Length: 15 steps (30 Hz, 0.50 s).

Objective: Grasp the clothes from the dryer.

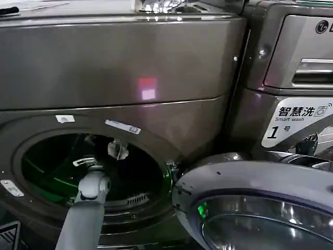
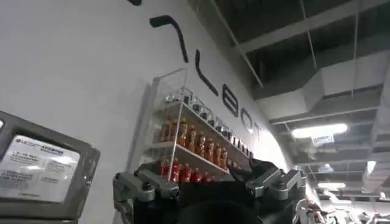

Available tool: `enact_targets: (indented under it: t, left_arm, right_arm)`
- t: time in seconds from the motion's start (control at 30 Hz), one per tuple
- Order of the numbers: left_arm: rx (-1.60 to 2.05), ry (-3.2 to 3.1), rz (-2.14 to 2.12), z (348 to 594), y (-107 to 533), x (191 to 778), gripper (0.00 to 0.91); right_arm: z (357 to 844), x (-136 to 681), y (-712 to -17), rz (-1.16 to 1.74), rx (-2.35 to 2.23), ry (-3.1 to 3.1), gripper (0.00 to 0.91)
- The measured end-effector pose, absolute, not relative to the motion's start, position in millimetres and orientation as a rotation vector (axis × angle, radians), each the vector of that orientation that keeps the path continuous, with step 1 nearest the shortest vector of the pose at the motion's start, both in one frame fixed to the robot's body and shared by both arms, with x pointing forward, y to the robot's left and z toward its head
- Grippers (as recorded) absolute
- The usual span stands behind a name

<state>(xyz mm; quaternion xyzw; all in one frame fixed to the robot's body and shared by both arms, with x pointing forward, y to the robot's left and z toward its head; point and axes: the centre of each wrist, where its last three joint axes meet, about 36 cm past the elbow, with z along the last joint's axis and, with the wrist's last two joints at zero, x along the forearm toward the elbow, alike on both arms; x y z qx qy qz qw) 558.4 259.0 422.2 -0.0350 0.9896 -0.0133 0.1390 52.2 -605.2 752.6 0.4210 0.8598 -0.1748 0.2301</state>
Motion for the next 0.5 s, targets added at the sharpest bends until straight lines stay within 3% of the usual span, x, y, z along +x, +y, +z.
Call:
enact_targets:
  t: [0.5]
  left_arm:
    - [-0.113, 2.839, -0.065, 423.6, 252.3, 547.2, 0.000]
  right_arm:
    - [756.8, 46.8, -604.8, -0.487, 1.164, 2.343, 0.907]
